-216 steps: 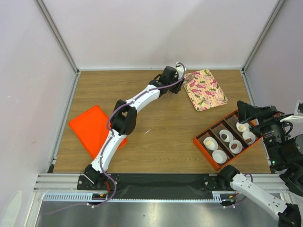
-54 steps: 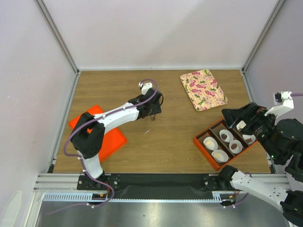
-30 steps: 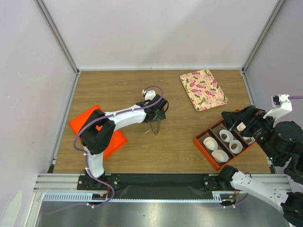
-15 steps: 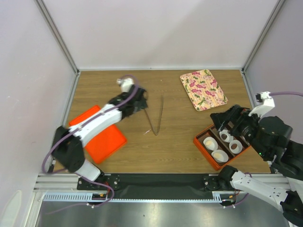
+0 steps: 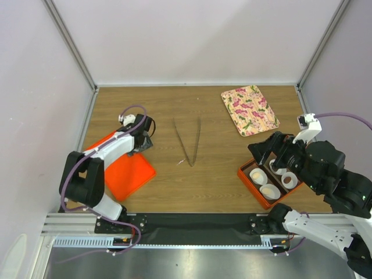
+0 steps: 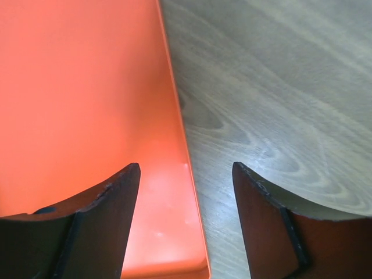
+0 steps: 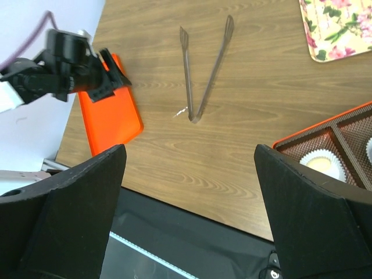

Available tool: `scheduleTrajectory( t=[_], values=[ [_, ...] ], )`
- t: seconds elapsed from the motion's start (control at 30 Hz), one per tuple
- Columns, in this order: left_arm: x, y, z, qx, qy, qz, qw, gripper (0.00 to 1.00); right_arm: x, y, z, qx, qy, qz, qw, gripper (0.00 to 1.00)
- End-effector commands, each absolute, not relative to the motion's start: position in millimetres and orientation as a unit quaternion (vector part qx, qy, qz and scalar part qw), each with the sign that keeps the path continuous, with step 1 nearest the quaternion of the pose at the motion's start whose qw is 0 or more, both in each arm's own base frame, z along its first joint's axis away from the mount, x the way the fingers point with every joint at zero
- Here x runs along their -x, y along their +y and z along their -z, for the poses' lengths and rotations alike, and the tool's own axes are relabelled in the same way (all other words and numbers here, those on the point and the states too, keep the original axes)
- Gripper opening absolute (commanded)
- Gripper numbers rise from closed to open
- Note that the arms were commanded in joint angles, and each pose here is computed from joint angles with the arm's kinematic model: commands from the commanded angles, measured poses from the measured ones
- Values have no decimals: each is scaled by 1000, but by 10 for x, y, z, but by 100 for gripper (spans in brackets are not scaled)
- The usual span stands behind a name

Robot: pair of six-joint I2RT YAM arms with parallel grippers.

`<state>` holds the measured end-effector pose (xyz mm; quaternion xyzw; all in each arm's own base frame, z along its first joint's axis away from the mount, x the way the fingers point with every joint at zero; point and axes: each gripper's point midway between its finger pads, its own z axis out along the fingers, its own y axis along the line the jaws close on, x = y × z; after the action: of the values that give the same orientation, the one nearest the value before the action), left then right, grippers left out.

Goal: Pack the chocolate

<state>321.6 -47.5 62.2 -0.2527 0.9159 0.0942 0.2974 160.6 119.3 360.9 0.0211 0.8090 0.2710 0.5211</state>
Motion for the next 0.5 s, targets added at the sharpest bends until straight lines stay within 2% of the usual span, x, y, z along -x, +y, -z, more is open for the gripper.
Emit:
scheduleTrajectory(
  t=[0.0,0.4,0.43,0.47],
  values=[
    [-3254,-466,-494,265,917,-89,285,69,-1597,1204,-3774,-13,789,-290,542,98],
    [-3233,-537,-59,274,927,-92,239,54,-1555,1131,-3731,-9,790,-282,545,98],
    [-3227,-525,-41,275,927,-97,237,46,-1560,1127,-3725,-9,790,-280,545,98],
    [-3217,-506,-33,276,926,-102,236,44,-1556,1114,-3727,-10,789,-280,547,98]
  ],
)
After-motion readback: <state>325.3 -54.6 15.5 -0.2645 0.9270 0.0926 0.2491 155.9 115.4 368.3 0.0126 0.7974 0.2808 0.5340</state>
